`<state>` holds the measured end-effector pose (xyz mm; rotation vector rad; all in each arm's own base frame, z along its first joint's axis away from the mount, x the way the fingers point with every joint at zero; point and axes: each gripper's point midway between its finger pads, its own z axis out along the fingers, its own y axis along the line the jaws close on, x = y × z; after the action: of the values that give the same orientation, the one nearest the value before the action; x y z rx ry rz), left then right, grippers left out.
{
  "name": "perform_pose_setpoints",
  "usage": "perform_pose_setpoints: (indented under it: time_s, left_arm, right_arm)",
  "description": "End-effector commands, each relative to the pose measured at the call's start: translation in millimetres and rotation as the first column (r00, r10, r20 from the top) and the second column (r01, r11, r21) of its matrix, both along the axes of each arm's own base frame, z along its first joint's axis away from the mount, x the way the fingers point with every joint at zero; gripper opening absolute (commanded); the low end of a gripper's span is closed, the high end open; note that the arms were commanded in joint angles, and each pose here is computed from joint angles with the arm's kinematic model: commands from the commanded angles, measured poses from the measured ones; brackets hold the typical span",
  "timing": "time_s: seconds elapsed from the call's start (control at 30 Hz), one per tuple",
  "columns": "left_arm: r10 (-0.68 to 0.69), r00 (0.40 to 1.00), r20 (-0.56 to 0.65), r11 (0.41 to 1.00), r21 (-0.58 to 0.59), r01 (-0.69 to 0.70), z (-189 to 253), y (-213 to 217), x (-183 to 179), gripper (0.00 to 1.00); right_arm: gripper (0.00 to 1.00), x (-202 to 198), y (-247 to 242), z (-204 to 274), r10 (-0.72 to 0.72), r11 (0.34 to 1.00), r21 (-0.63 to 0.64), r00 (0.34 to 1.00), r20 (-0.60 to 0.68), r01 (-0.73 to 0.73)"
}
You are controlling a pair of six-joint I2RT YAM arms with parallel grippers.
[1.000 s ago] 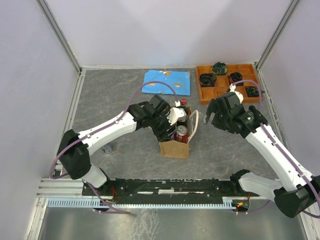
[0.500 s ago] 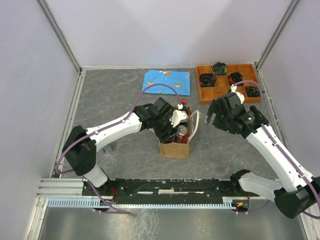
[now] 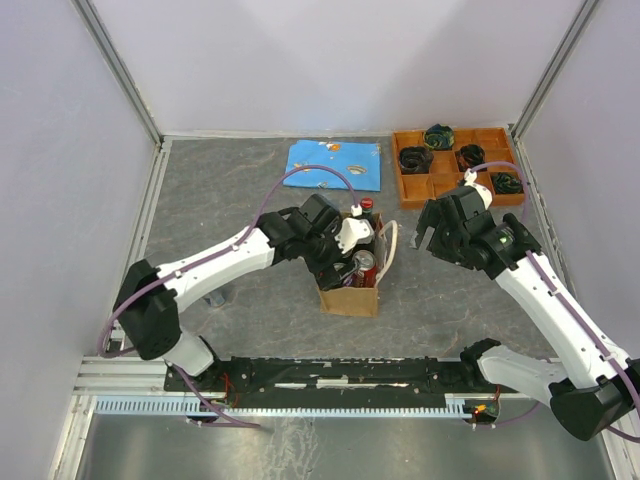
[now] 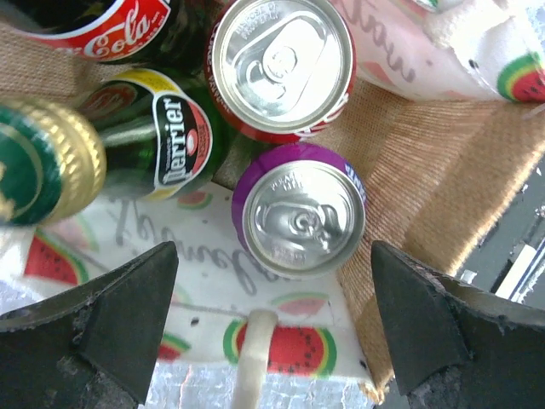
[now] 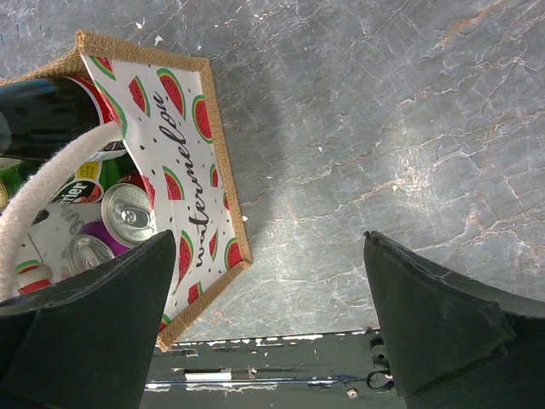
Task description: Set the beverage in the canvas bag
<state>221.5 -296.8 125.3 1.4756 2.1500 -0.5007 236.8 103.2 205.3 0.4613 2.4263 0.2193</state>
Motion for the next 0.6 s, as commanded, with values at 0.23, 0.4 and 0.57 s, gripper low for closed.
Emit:
perform_pose_setpoints:
  time_s: [0.23,0.4,0.57]
  left_arm:
    - [0.034,0.974,0.225,0.979,-0.205,0.013,123,12,1,0.99]
    - [0.293,0.909,0.296,0.931,-0.306,-0.2,173,87,39,0.99]
    - [0.446,0.879,0.167,0.893,-0.144,-0.426,151,174,50,0.99]
  right_arm:
    - [0.99,4,1,1,0.0,1.0,0.009,1.0,0.016,-0.001]
    - [0.99,6,4,-2,0.003,1.0,0.019,1.0,0.014,-0.003]
    - [0.99,10,9,-5,0.013,0.999,0.03,1.0,0.01,-0.013]
